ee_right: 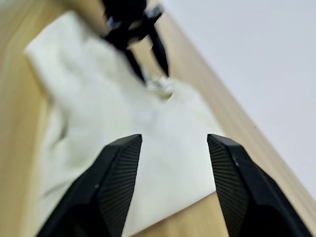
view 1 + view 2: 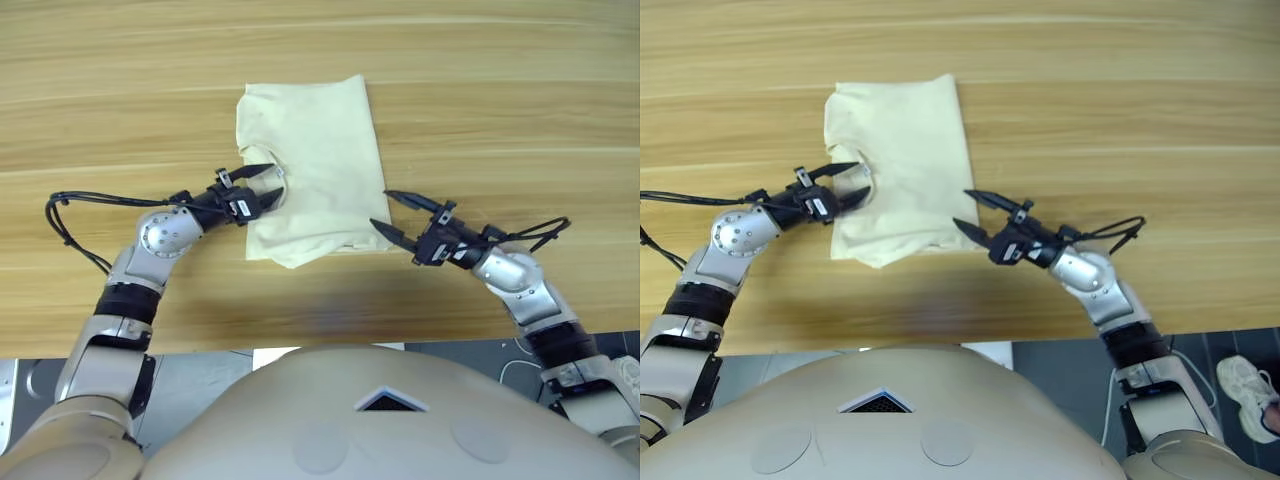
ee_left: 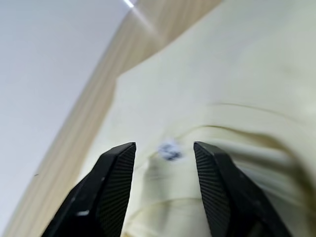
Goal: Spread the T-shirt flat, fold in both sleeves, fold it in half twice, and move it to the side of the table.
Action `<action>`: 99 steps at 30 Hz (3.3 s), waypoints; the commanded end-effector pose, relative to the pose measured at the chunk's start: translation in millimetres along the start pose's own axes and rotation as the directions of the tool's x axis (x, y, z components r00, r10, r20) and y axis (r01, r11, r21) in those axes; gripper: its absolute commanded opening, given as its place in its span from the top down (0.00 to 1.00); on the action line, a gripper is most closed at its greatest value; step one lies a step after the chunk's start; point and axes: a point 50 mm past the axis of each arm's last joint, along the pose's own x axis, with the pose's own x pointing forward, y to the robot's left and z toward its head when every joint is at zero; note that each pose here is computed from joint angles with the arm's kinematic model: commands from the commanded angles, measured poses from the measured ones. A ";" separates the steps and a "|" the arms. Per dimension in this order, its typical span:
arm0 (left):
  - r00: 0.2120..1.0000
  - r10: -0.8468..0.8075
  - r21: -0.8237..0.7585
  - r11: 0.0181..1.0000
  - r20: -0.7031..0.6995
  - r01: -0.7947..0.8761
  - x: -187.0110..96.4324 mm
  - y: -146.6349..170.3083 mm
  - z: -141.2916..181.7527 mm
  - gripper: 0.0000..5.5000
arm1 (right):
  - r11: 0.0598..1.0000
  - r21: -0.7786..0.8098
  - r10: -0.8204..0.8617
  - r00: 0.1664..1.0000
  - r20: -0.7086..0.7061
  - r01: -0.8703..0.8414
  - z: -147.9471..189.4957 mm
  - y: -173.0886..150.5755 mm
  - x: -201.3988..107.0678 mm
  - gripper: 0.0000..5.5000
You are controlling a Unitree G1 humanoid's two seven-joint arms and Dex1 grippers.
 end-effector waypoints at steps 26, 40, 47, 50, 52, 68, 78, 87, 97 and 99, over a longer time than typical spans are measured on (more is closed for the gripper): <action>0.991 0.136 -0.045 0.990 0.003 -0.135 0.1 18.5 -13.6 0.60 | 0.886 0.151 0.417 0.896 0.151 -0.437 0.8 42.0 19.5 0.56; 0.973 -0.180 0.106 0.975 -0.147 0.196 -89.8 -15.2 14.1 0.41 | 0.921 -0.224 0.273 0.938 -0.214 -0.319 -34.4 -55.8 -6.5 0.55; 0.895 -0.367 0.112 0.908 -0.253 0.403 -98.0 -33.8 4.1 0.41 | 0.837 -0.217 0.453 0.859 -0.241 -0.502 -40.9 -20.9 -10.8 0.55; 0.884 -0.373 0.115 0.902 -0.281 0.416 -107.7 -29.8 3.1 0.41 | 0.818 -0.212 0.491 0.841 -0.226 -0.535 -37.7 -8.9 -15.1 0.55; 0.876 -0.373 0.121 0.897 -0.306 0.425 -114.0 -25.8 2.3 0.41 | 0.816 -0.208 0.498 0.838 -0.222 -0.540 -34.1 -7.0 -21.5 0.55; 0.790 -0.588 0.100 0.788 -0.171 0.608 -72.7 -46.0 -0.8 0.41 | 0.812 -0.210 0.524 0.838 -0.152 -0.545 -18.0 8.7 -14.1 0.55; 0.789 -0.599 0.101 0.784 -0.139 0.612 -67.4 -46.7 -1.8 0.41 | 0.828 -0.205 0.498 0.853 -0.155 -0.521 -22.1 5.7 -10.2 0.55; 0.785 -0.612 0.097 0.779 -0.097 0.619 -65.6 -53.9 2.9 0.67 | 0.842 -0.206 0.483 0.866 -0.127 -0.499 -24.4 8.5 -0.3 0.55; 0.796 -0.596 0.063 0.795 -0.109 0.604 -58.8 -51.2 -11.3 0.96 | 0.854 -0.152 0.492 0.867 -0.079 -0.498 -21.2 15.5 -1.5 0.80; 0.792 -0.602 0.058 0.791 -0.100 0.609 -58.5 -54.7 -11.2 0.99 | 0.873 -0.147 0.456 0.885 -0.092 -0.465 -24.2 10.9 0.7 0.87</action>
